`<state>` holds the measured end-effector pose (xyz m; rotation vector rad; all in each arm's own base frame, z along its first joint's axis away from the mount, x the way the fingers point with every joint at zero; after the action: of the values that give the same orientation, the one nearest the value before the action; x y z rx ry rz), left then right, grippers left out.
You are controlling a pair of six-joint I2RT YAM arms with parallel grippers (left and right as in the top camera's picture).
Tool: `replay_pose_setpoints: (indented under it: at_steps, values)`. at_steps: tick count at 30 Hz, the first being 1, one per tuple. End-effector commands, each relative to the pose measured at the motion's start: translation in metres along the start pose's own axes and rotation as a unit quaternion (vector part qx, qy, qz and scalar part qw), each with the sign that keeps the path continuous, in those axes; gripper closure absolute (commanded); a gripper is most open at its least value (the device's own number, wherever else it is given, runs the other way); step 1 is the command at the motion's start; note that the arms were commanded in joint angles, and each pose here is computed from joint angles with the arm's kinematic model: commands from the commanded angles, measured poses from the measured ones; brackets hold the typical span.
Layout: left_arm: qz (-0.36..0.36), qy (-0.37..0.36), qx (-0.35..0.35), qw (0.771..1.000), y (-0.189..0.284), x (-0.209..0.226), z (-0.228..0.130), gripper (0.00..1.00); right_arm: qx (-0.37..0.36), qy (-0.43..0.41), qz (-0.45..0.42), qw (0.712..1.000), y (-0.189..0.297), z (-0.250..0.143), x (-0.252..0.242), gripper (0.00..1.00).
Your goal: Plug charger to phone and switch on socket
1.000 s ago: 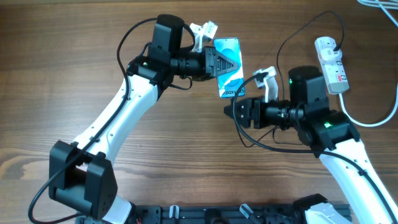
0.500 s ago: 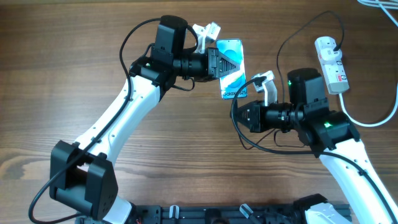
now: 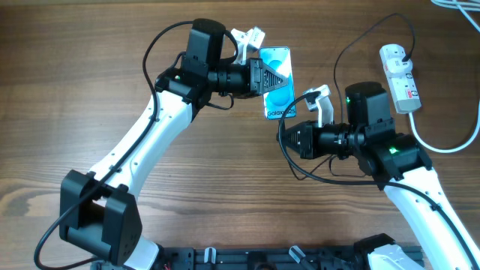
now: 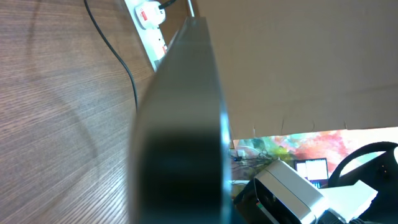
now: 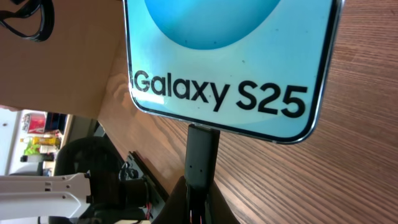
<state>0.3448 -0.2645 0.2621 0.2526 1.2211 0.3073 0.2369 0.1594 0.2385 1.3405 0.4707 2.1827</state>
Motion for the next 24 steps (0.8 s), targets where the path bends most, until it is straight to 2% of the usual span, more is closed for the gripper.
replay_pose_setpoints:
  at_steps: [1,18,19,20,21,22,24]
  values:
    - [-0.035,-0.033,0.043,0.998,-0.009,-0.022,-0.021,0.96,-0.038,0.031,0.014,0.999,0.005,0.019,0.011,0.96]
    - [-0.045,-0.017,0.063,0.997,-0.008,-0.023,-0.028,0.96,-0.059,0.045,0.033,0.997,0.007,0.029,0.018,0.96]
    - [-0.045,-0.017,0.063,0.997,-0.008,-0.023,-0.028,0.96,-0.060,0.044,0.033,0.997,0.007,0.030,0.018,0.83]
    - [-0.044,-0.018,0.062,0.997,-0.008,-0.023,-0.028,0.96,-0.060,0.045,0.033,0.997,0.007,0.030,0.018,0.37]
    - [-0.041,-0.018,0.060,0.997,-0.008,-0.022,-0.027,0.96,-0.060,0.046,0.033,0.997,0.007,0.029,0.018,0.11]
    - [-0.036,-0.018,0.056,0.998,-0.008,-0.021,-0.026,0.96,-0.059,0.048,0.033,0.997,0.007,0.029,0.018,0.01]
    - [-0.012,-0.018,0.038,0.999,-0.009,-0.015,-0.022,0.96,-0.056,0.047,0.032,0.997,0.007,0.028,0.018,0.00]
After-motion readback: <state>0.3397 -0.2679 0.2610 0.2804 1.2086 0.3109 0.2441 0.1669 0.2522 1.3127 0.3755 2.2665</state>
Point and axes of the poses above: each gripper's point midway between its finger pads, its own y axis back along the fingers, its own x axis along the line the jaws close on, z = x × y, the point moved 5 cm from there along y, back along the fingers
